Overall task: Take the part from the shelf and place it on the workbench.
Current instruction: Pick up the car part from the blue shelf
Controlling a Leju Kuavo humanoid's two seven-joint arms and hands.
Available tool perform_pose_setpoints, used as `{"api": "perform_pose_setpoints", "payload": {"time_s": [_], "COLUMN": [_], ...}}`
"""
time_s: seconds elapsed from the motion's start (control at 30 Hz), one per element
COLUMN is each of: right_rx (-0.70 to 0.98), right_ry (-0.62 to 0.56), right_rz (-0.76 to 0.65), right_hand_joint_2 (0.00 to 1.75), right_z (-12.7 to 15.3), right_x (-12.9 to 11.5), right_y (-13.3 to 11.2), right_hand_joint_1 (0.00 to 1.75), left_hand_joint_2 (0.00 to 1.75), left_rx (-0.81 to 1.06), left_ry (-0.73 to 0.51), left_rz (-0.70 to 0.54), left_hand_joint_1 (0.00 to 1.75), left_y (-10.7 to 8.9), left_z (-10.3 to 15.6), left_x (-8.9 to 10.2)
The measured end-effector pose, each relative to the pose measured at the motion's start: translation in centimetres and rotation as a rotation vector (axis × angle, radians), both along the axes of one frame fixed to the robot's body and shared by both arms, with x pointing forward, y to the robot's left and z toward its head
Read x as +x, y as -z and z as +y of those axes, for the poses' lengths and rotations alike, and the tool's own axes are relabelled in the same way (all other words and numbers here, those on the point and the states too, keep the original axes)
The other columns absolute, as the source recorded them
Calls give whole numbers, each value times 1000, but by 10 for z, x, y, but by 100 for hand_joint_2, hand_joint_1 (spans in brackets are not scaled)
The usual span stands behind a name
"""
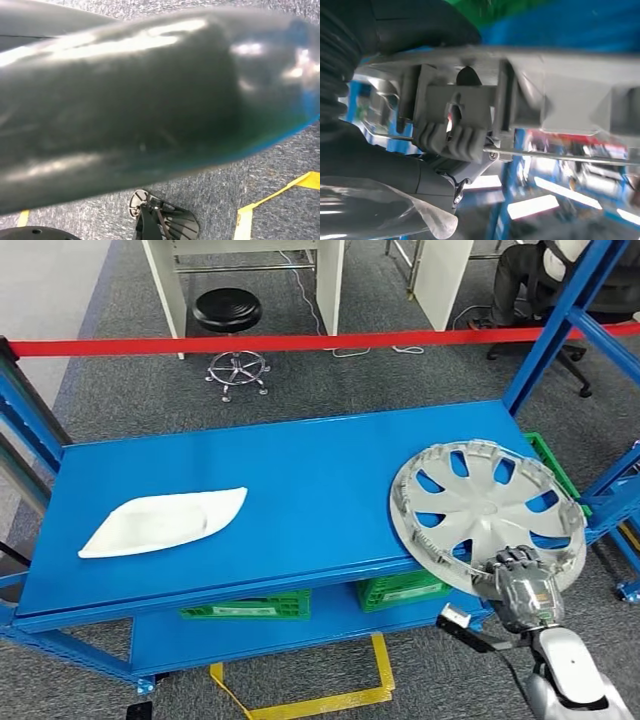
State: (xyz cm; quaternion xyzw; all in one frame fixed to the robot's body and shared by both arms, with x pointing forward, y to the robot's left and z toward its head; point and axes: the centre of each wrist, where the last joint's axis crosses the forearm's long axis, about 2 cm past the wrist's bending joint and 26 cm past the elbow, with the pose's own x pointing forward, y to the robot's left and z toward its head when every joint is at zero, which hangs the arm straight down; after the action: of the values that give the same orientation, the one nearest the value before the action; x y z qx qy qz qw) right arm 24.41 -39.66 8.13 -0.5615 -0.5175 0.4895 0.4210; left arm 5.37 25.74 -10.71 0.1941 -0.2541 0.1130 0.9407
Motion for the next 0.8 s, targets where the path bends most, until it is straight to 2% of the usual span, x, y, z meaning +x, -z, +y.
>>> {"api": "perform_pose_setpoints", "payload": {"time_s": [0.2, 0.37, 0.57, 0.8], "right_rx": [-168, -239, -289, -316], "right_ry": [-21, -62, -127, -196], "right_rz": [-48, -133, -214, -263], "right_hand_joint_2": [175, 175, 175, 175], "right_z": [8, 5, 20, 40], "right_x": [11, 41, 85, 105], "right_y": [-23, -56, -106, -130], "right_hand_joint_1": [175, 175, 175, 175], "left_hand_joint_2": [0, 0, 0, 0], "left_rx": [-3, -9, -17, -25], "left_ry": [10, 12, 0, -31], "left_rz": [0, -6, -11, -8], "left_hand_joint_1": [0, 0, 0, 0], "left_y": [0, -1, -1, -1], "left_z": [-2, -4, -6, -9], "left_x": [1, 4, 6, 4]}}
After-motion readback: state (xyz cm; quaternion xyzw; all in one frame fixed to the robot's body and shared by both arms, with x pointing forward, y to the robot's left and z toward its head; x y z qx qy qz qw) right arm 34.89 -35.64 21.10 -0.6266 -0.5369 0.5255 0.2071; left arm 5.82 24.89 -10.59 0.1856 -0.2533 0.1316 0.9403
